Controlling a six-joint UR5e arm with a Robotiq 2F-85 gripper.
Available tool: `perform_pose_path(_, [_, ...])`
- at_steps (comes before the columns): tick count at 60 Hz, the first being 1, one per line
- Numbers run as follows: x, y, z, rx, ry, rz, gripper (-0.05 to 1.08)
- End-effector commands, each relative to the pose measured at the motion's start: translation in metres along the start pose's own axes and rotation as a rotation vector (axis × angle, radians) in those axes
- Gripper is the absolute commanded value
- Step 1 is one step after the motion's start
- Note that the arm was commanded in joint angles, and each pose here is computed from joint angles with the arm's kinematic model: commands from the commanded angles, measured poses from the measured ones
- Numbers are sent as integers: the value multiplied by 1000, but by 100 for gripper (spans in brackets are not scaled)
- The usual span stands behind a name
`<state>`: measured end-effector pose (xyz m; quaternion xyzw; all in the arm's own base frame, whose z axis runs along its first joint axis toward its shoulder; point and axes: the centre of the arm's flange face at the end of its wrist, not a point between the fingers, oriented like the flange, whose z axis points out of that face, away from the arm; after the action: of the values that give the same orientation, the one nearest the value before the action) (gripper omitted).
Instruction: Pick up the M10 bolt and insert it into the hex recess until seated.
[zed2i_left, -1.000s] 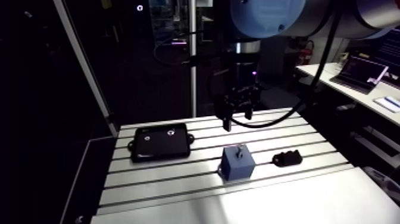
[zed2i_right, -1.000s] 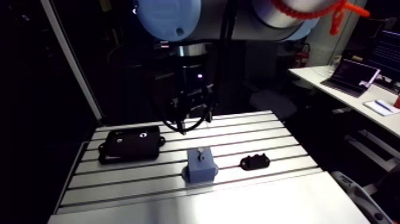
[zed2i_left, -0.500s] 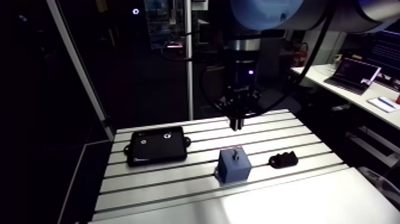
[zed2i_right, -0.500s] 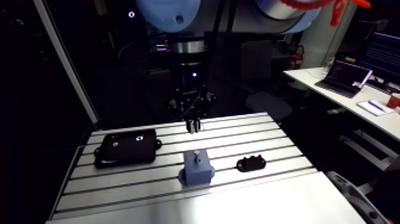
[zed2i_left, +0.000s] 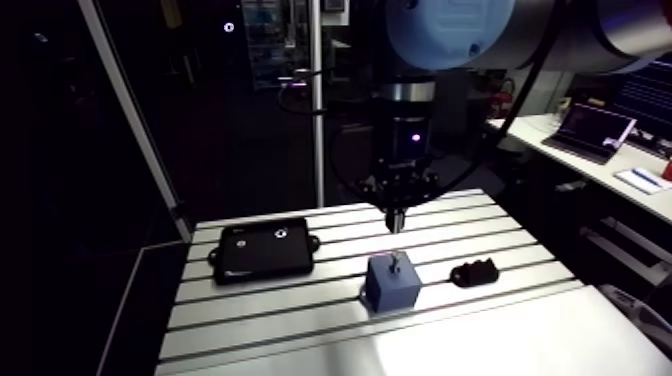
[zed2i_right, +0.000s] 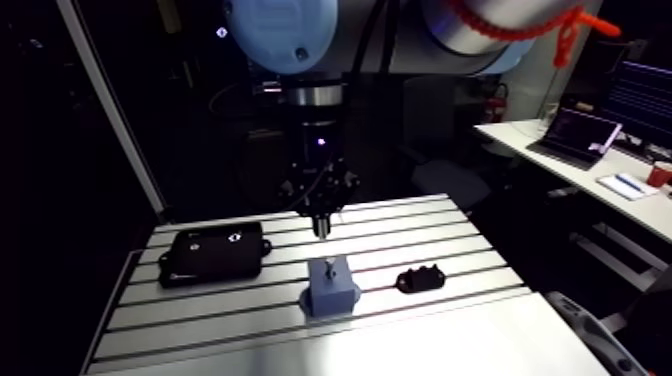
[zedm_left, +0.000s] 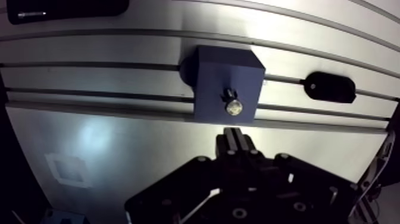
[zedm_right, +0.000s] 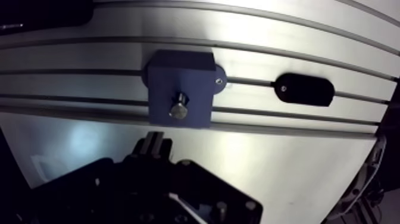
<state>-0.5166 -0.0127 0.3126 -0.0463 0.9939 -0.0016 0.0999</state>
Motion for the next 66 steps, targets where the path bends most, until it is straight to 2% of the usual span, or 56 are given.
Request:
perform_pose_path(1, [-7, -2, 4, -1, -4, 20, 108])
perform_pose_path(8, [-8, 0, 10, -15, 19, 27, 108])
perform_pose_path(10, [-7, 3, 10, -26, 43, 30, 108])
perform_pose_path(14, [-7, 3, 12, -27, 51, 24, 108])
perform_pose_path(22, [-10, 4, 19, -21, 39, 25, 108])
perform_pose_path(31, [-11, 7, 25, -16, 44, 27, 108])
perform_pose_path(66, [-13, 8, 37, -17, 54, 24, 108])
